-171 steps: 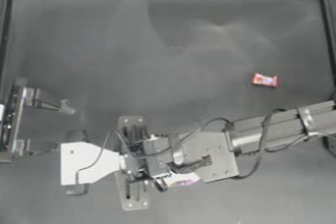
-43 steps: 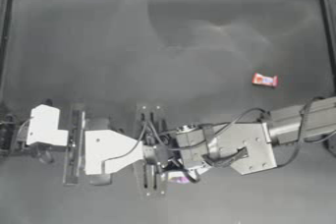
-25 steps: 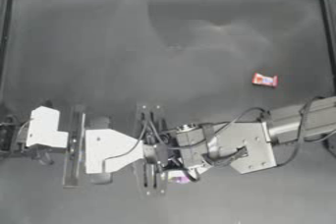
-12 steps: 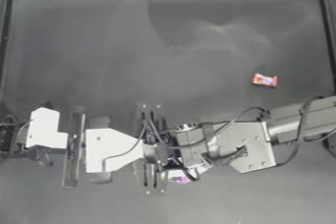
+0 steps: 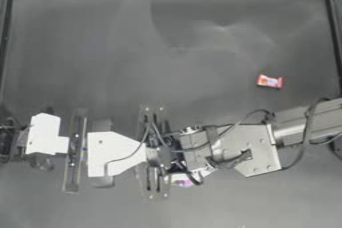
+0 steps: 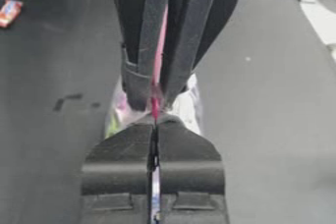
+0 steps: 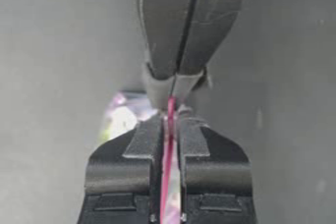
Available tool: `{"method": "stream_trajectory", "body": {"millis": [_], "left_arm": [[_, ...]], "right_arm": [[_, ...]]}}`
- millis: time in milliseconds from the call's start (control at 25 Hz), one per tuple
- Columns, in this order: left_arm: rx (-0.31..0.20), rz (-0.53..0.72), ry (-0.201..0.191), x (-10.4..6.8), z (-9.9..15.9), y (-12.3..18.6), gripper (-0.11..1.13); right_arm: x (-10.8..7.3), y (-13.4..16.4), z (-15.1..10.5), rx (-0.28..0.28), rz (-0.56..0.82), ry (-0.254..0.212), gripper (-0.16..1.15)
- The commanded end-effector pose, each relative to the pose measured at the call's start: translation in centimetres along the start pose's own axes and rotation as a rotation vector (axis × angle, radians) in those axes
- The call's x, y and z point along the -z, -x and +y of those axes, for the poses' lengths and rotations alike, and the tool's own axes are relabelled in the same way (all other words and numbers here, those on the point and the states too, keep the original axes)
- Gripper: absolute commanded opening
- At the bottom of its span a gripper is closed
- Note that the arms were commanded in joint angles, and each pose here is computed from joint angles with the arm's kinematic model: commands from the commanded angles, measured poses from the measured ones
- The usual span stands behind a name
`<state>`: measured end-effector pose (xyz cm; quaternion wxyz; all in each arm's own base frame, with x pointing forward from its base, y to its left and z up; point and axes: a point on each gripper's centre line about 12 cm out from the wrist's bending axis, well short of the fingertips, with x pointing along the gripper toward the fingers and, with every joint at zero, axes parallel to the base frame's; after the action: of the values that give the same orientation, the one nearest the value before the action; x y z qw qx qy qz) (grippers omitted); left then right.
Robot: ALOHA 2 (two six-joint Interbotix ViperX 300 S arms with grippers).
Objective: Put candy in bag
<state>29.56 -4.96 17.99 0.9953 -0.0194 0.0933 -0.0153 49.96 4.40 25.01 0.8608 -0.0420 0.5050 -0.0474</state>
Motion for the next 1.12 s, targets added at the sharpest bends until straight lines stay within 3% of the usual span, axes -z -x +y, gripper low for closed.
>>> {"method": "stream_trajectory", "body": {"millis": [40, 800, 1120], "left_arm": [[0.011, -0.039, -0.008, -1.2, -0.4, -0.3, 0.13], [0.017, -0.049, -0.011, -1.4, -0.6, 0.0, 0.13], [0.017, -0.063, -0.01, -1.8, -0.5, 0.2, 0.13]], "right_arm": [[-1.1, 3.1, -0.5, -0.009, -0.072, -0.013, 0.33], [0.0, 2.5, -0.1, -0.015, -0.041, -0.011, 0.28], [1.1, 2.9, -0.3, -0.02, -0.064, -0.047, 0.26]]}}
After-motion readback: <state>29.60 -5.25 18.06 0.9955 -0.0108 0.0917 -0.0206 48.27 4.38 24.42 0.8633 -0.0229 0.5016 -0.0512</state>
